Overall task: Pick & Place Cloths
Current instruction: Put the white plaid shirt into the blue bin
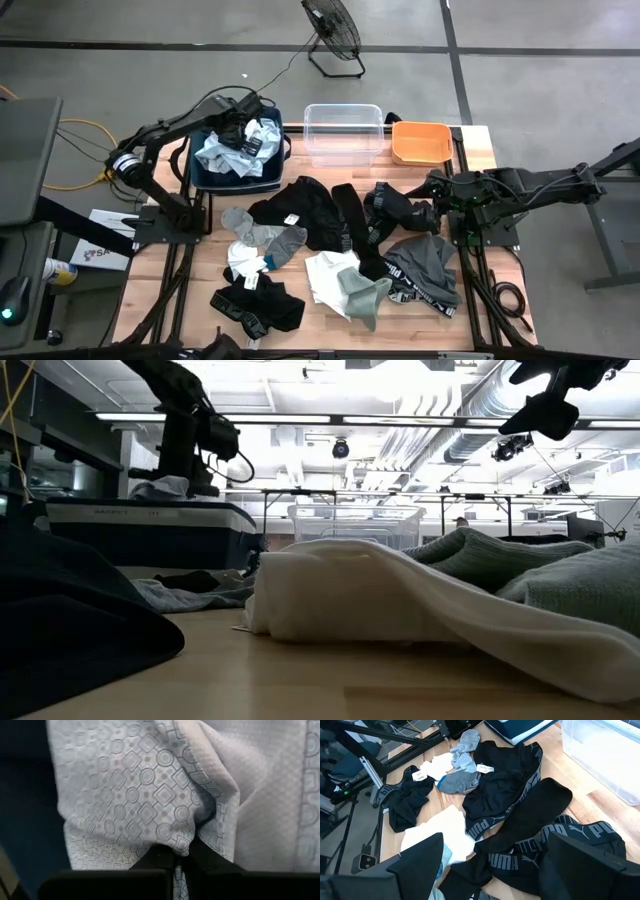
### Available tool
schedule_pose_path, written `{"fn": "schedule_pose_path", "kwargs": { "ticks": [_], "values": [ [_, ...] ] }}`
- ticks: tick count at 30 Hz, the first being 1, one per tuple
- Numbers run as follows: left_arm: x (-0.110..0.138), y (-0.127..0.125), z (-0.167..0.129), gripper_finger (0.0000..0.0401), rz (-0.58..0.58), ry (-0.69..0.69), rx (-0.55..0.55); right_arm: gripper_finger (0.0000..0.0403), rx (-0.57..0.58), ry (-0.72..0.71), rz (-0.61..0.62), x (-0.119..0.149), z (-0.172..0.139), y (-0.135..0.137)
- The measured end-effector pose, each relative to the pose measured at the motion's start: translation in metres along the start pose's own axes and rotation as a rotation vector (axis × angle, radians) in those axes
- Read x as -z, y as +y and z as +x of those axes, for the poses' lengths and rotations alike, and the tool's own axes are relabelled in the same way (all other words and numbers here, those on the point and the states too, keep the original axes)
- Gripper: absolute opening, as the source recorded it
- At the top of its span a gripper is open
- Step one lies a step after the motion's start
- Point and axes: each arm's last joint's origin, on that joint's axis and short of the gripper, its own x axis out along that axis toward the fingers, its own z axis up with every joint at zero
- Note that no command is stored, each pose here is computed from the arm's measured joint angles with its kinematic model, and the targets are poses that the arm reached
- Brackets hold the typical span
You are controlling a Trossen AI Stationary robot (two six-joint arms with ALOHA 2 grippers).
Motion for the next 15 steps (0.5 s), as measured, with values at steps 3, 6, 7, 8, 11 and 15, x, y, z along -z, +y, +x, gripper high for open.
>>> {"fn": "schedule_pose_path", "kwargs": {
  "ticks": [3, 6, 7, 8, 11, 15],
  "values": [
    [0.001, -0.005, 0.013, 0.0007, 0.007, 0.022, 0.027, 0.0350, 0.000, 0.000, 0.008, 0.000, 0.000, 0.000],
    [0.003, -0.009, 0.025, 0.0007, 0.012, 0.044, 0.040, 0.0350, 0.001, -0.001, 0.016, 0.000, 0.000, 0.000],
    [0.004, -0.011, 0.030, 0.0007, 0.012, 0.048, 0.044, 0.0350, 0.004, -0.003, 0.021, 0.000, 0.000, 0.000],
    [0.005, -0.012, 0.033, 0.0007, 0.013, 0.054, 0.050, 0.0350, 0.008, -0.005, 0.026, 0.000, 0.000, 0.000],
    [0.009, -0.013, 0.041, 0.0007, 0.014, 0.061, 0.057, 0.0350, 0.018, -0.013, 0.028, 0.000, 0.000, -0.001],
    [0.013, -0.014, 0.048, 0.0007, 0.017, 0.072, 0.053, 0.0350, 0.019, -0.013, 0.027, 0.000, 0.000, -0.001]
  ]
}}
